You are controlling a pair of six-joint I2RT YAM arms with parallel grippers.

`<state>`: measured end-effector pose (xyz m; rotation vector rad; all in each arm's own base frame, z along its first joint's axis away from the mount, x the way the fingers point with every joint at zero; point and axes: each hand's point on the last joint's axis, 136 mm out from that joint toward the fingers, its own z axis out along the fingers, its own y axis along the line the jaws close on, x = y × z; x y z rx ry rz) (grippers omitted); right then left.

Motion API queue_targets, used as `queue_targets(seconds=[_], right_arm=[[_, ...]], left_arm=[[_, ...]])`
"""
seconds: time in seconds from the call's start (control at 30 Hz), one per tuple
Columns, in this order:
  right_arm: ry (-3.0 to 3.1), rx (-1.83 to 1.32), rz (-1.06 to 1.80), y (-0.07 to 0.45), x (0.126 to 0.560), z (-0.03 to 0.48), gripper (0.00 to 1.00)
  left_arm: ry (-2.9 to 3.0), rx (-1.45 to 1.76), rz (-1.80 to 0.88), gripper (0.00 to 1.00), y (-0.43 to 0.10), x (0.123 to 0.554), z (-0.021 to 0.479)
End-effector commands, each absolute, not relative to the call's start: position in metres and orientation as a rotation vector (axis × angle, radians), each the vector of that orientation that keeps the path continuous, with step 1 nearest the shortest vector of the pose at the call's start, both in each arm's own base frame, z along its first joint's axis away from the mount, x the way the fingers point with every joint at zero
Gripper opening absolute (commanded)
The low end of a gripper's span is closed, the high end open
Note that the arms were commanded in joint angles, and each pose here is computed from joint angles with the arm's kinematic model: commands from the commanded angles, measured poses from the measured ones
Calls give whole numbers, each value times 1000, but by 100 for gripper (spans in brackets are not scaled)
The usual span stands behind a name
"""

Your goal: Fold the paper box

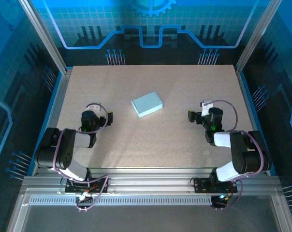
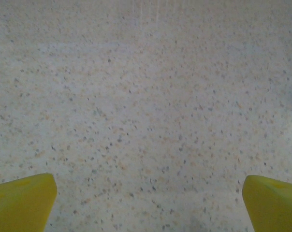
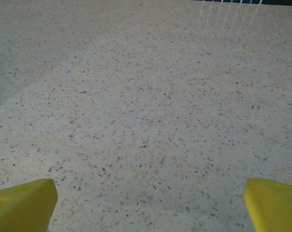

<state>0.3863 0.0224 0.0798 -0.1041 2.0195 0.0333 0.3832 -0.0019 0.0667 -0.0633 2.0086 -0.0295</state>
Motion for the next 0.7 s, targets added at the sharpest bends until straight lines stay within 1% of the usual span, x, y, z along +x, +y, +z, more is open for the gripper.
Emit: queue_targets(seconds=[0.0, 0.67], right_arm=[[1966, -133, 36, 26, 396, 94, 100], [1967, -142, 20, 28, 397, 94, 100]], left_arm=[[1901, -90, -51, 99, 0, 398, 95], [1903, -56, -78, 99, -6, 399, 96]])
